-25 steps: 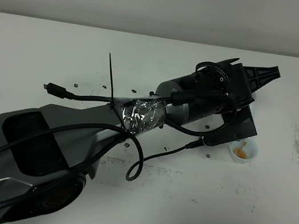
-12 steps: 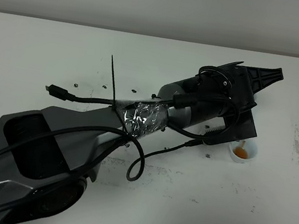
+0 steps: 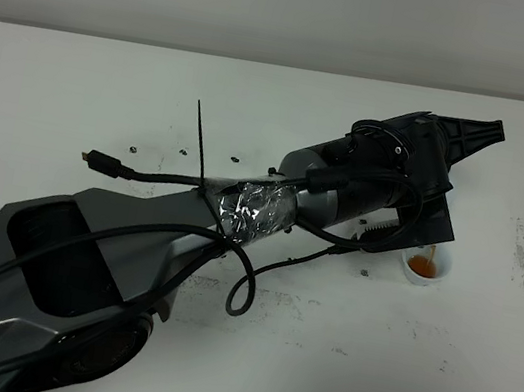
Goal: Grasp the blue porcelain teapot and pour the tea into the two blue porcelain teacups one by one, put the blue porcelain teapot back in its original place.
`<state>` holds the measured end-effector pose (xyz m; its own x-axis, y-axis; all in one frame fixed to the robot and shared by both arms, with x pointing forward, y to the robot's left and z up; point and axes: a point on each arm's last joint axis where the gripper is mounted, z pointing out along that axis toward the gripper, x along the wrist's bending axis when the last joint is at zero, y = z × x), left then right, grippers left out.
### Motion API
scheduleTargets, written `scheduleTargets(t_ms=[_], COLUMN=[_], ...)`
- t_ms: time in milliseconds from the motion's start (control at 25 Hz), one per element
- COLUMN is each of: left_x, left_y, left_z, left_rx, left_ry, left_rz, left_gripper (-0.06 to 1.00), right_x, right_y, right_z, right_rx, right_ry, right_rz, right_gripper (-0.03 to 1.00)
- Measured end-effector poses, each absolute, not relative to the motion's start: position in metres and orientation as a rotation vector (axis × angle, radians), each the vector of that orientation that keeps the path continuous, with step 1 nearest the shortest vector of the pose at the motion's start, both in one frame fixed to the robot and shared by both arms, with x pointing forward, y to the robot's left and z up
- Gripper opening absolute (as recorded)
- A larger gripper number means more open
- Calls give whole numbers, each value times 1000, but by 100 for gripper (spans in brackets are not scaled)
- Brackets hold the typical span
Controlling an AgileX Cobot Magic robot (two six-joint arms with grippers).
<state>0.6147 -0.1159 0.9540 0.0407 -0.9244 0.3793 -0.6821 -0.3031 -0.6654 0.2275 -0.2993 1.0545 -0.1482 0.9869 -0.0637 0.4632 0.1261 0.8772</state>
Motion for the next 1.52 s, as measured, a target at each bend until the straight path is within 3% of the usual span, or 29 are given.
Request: scheduleTargets(t_ms=[1520], left_x=[615], left_y=[-118], left_z=[955], left_rx=[-2008], left_ry=[1643], left_rz=[-1157], left_gripper=[6], right_x=[228], right_y=[-299], right_z=[1055], right_rx=[1416], right_ry=[1709], right_rz=[956], right_gripper=[46])
